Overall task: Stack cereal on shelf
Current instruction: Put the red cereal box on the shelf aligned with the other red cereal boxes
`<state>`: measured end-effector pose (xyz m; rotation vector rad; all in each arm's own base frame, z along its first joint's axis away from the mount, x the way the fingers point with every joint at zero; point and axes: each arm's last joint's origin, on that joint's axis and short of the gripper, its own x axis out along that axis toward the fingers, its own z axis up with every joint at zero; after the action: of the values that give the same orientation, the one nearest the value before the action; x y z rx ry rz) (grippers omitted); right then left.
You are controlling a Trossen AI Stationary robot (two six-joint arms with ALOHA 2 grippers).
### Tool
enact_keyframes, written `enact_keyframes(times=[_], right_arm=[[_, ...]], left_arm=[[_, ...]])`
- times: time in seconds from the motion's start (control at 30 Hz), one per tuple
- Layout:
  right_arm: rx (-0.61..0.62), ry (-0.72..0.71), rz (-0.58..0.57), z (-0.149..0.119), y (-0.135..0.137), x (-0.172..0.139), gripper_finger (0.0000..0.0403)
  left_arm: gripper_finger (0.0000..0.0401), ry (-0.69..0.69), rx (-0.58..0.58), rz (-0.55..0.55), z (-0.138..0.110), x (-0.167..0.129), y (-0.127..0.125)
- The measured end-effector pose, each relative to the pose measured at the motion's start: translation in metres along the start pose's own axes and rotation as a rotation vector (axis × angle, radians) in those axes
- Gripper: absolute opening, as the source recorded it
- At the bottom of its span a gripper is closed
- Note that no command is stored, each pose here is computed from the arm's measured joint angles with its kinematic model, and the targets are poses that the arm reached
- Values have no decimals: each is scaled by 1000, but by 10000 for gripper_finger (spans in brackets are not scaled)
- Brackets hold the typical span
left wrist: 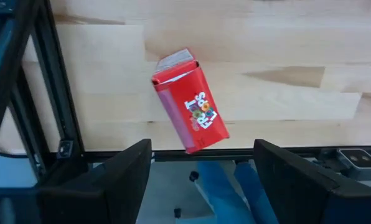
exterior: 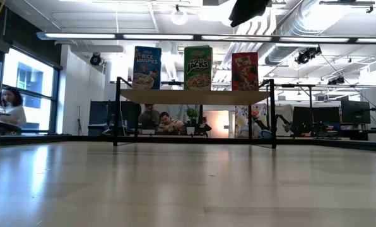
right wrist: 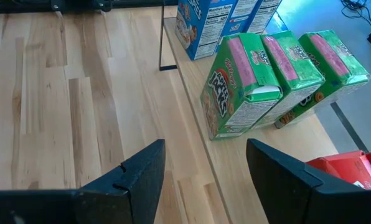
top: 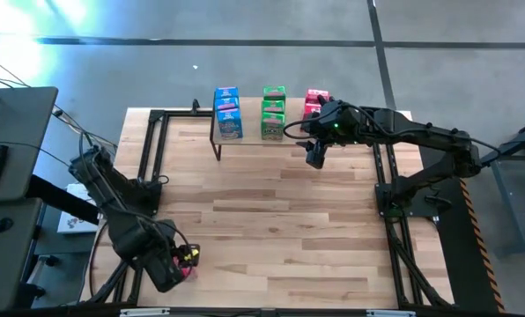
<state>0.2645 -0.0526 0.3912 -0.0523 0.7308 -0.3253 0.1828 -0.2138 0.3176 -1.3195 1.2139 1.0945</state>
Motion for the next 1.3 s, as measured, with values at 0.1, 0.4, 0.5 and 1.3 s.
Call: enact_keyframes(times=[0.1,0.4,0.5,1.3], right_arm=[[0,0,0,0,0,0,218],[0,0,0,0,0,0,218],[-2,0,0,0,0,0,218],[-19,-2,29,0,1,0,218]], left_arm=[[273,-6,-6,0,-2,5,-4],[273,-7,-29,34,-8,22,-17],[273,-20,-35,50,-9,28,-20],[273,-49,-80,174,-14,55,-30]])
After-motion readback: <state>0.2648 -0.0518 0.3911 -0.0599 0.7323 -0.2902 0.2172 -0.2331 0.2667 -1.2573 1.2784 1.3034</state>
